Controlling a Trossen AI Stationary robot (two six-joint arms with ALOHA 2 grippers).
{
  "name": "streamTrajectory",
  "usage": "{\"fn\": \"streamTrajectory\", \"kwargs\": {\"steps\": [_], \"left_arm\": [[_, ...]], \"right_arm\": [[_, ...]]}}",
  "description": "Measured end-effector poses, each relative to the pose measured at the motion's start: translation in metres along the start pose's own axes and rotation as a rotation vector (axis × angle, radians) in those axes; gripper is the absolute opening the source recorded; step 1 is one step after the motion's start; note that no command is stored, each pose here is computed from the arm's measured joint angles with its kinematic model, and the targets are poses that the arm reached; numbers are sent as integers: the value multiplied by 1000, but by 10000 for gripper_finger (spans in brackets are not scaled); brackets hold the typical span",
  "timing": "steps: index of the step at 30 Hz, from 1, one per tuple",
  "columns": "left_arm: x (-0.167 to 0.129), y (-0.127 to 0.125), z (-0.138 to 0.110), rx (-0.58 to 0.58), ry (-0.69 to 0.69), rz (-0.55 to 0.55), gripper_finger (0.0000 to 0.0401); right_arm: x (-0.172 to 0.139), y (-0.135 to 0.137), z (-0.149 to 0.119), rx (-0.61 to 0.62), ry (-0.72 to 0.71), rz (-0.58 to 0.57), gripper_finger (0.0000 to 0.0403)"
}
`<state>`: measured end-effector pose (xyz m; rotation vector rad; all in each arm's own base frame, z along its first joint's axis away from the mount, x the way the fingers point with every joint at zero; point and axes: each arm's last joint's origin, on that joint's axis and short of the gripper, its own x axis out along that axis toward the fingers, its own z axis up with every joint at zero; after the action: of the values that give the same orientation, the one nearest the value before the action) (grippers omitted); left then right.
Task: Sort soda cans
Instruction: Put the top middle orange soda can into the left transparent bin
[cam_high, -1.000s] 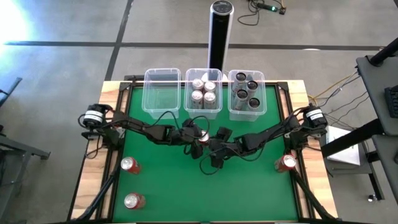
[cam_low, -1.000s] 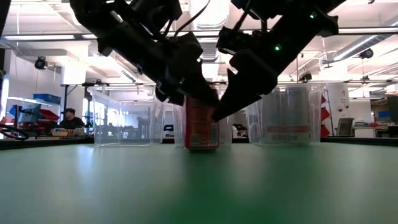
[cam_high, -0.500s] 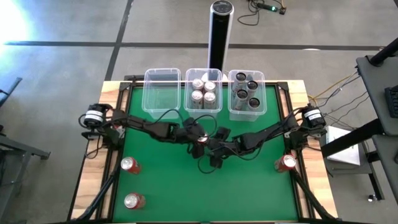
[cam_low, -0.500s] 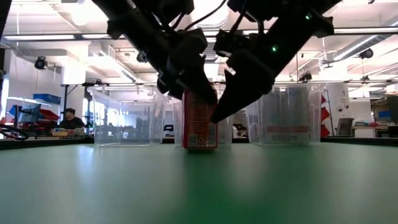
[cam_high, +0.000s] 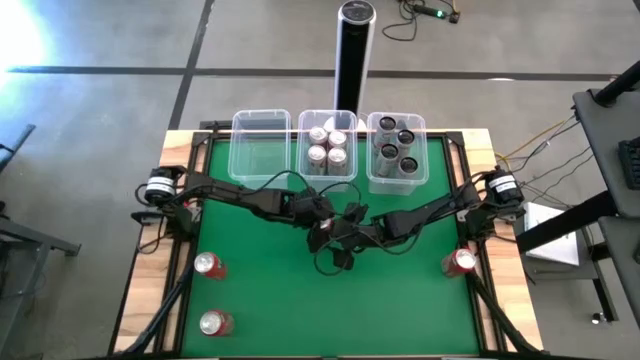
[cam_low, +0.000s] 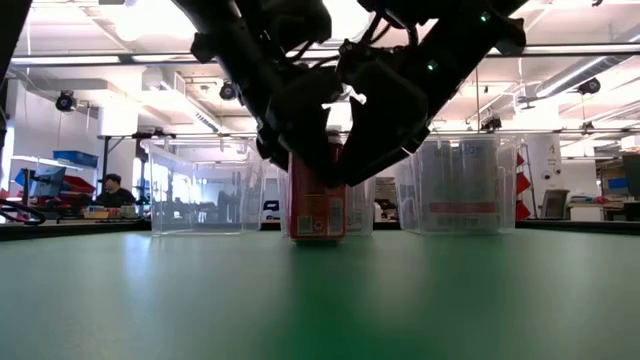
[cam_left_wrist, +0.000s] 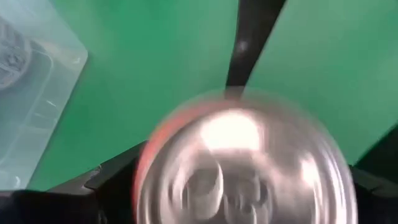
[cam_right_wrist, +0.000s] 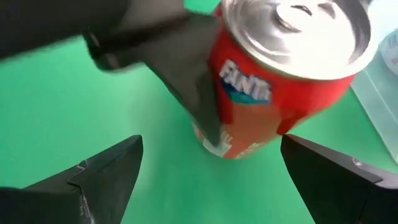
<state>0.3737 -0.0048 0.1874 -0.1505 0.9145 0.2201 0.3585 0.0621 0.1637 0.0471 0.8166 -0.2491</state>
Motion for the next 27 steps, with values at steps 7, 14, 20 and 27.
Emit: {"fn": "streamTrajectory", "kwargs": {"steps": [7, 14, 20, 27], "left_arm": [[8, 0, -4, 5, 34, 8, 315], [5, -1, 2, 3, 30, 7, 309], [-1, 4, 12, -15, 18, 6, 339], [-3, 8, 17, -36, 34, -23, 345]], "right_arm": [[0, -1, -2, 3, 23, -7, 374], [0, -1, -2, 3, 23, -15, 374], [0, -2, -2, 14, 20, -16, 374], [0, -2, -2, 25, 22, -16, 374]]}}
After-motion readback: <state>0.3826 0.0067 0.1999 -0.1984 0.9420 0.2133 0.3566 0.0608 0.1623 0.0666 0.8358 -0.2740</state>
